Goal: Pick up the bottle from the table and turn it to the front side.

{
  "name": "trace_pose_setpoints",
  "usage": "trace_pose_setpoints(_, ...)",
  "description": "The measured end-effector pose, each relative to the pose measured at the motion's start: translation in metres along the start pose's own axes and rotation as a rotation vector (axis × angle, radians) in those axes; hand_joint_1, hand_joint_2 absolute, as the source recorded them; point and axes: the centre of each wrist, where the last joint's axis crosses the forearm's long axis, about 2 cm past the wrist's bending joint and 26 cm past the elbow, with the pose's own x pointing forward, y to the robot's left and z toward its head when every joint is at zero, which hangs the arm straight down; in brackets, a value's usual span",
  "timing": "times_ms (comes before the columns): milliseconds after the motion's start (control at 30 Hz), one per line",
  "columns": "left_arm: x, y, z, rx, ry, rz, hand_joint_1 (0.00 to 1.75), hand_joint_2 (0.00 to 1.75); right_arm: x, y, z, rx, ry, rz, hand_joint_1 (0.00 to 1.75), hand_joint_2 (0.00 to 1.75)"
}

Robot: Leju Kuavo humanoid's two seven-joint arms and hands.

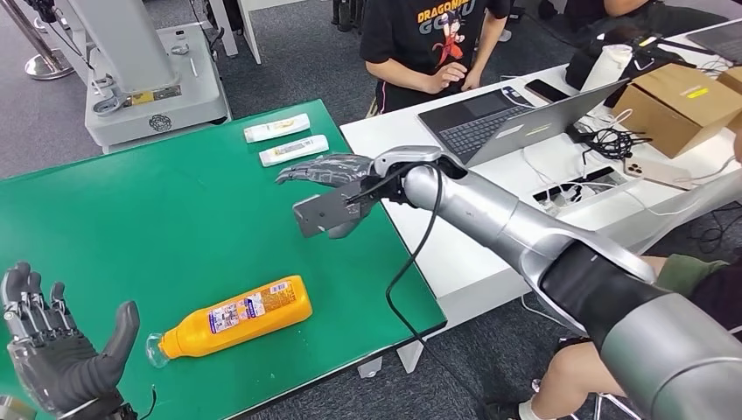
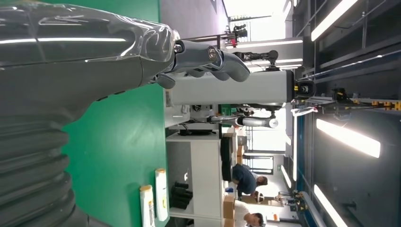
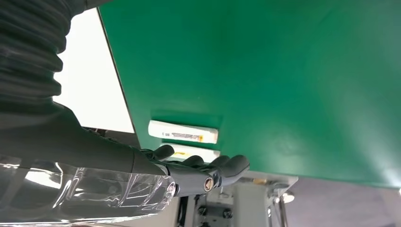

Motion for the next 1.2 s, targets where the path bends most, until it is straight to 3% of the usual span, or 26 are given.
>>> trace_pose_setpoints(200,0.0,0.001,0.001,0.003,0.0,-0.005,0.0,1.75,0.012,-0.013,-0.022,0.047,0.05,-0.017,0.0,1.75)
trace_pose_setpoints(733,-0.001,0.001,0.004,0.002,0.007,-0.013,0.0,1.75,0.022,0.024,-0.049,0.132,0.028,-0.081,0.0,1.75)
trace_pose_setpoints(1200,-0.001,0.001,0.004,0.004,0.005,-0.014,0.0,1.75,0.023,0.031,-0.053,0.158,0.032,-0.074,0.0,1.75)
